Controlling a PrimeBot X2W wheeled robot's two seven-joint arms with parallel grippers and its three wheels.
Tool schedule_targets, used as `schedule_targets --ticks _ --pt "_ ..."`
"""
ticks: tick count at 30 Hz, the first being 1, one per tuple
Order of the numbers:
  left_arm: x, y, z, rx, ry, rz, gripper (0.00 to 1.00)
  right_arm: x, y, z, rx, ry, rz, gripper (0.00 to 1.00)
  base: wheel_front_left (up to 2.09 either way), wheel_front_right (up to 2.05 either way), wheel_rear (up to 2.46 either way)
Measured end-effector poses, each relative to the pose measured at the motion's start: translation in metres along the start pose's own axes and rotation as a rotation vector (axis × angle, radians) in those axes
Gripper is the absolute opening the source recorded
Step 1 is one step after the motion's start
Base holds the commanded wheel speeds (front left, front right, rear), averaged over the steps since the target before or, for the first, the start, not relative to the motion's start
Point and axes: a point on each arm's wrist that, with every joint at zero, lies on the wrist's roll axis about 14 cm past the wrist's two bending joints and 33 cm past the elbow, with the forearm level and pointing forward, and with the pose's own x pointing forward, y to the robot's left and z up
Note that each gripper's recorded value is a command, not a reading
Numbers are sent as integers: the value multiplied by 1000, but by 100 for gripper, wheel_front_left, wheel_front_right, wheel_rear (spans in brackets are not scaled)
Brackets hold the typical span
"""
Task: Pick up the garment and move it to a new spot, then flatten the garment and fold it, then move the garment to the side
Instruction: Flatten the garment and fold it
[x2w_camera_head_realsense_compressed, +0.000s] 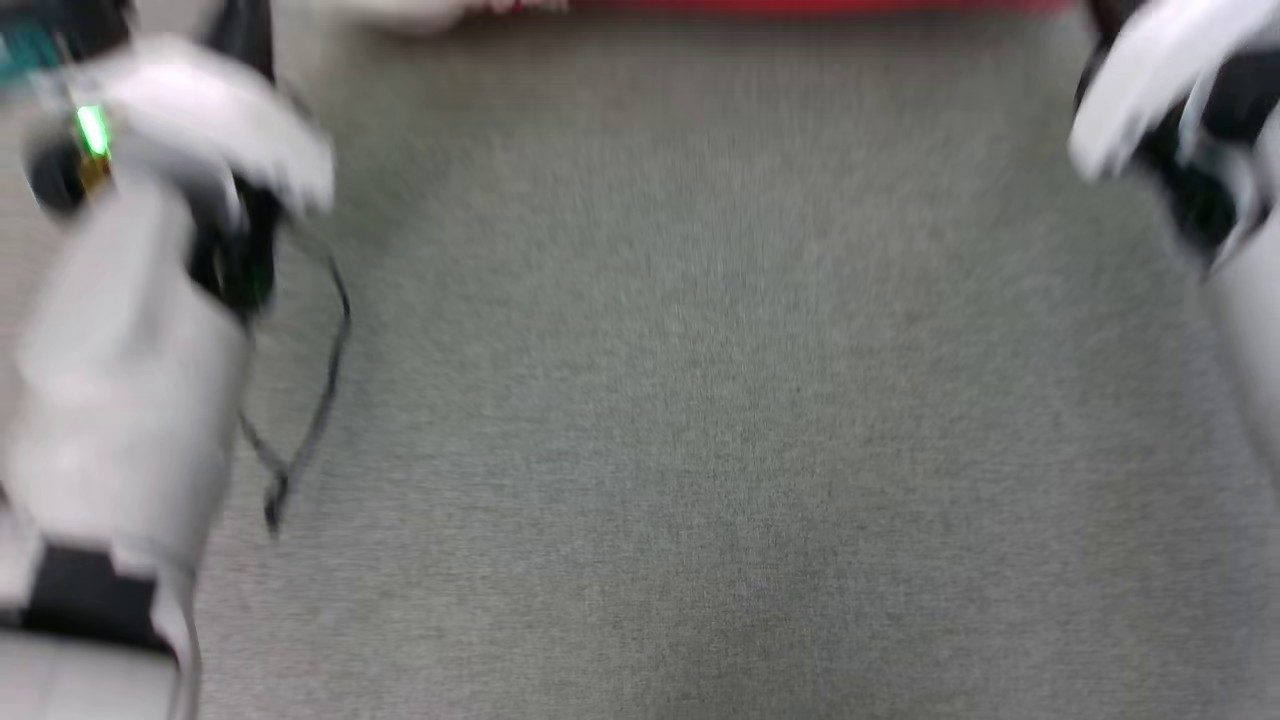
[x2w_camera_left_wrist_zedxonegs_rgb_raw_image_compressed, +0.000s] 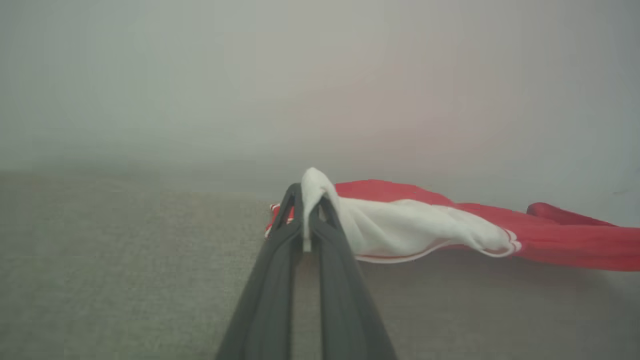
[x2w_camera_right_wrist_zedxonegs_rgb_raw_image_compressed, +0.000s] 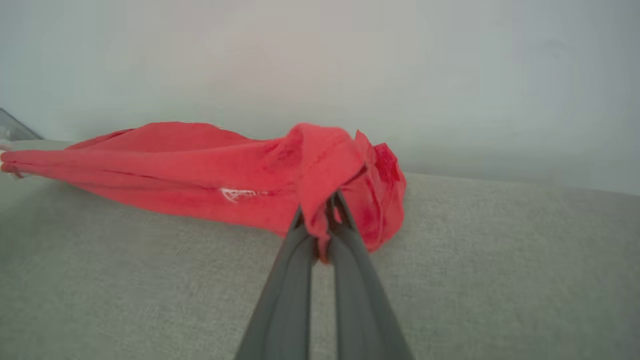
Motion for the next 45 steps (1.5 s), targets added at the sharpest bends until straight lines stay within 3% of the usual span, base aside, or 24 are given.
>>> schedule_targets --ticks 19,29,36,45 --pt "-246 40 -66 -83 126 193 0 -188 25 -94 71 105 53 0 0 0 0" --pt "-330 30 -71 -132 211 278 0 -256 33 -152 166 219 33 0 0 0 0" --pt "-336 14 -49 -127 197 249 0 -272 37 -151 200 235 1 0 0 0 0" --pt "-264 -19 -20 -67 129 71 0 -240 36 -129 154 243 -13 0 0 0 0"
